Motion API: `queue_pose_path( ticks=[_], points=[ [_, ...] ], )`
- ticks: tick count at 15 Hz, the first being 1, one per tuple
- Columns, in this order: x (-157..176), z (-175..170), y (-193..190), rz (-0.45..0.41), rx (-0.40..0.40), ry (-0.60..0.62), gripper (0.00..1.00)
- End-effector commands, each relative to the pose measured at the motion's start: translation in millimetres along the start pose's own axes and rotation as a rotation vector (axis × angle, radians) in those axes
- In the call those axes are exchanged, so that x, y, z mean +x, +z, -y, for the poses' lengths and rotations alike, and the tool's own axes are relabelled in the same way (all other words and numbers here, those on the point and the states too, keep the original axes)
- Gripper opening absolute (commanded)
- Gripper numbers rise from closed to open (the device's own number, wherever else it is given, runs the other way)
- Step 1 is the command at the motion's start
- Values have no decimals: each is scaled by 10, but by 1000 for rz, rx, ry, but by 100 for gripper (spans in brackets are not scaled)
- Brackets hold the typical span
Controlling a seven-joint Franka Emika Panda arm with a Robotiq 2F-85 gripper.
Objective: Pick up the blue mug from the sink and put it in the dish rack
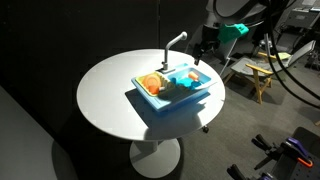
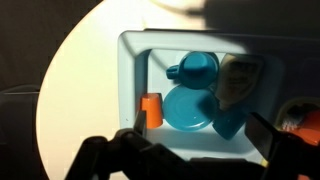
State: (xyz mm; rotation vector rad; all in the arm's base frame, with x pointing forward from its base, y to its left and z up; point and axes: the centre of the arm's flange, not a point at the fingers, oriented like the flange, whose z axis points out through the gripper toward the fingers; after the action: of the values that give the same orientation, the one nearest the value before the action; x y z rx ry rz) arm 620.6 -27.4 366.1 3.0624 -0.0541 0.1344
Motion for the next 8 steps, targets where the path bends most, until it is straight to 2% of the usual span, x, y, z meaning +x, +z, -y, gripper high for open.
queue_pose_path(
  ticks=[1, 8],
  points=[
    [213, -25, 142, -13, -9, -27, 100],
    [284, 65, 389, 10, 15, -26, 100]
  ],
)
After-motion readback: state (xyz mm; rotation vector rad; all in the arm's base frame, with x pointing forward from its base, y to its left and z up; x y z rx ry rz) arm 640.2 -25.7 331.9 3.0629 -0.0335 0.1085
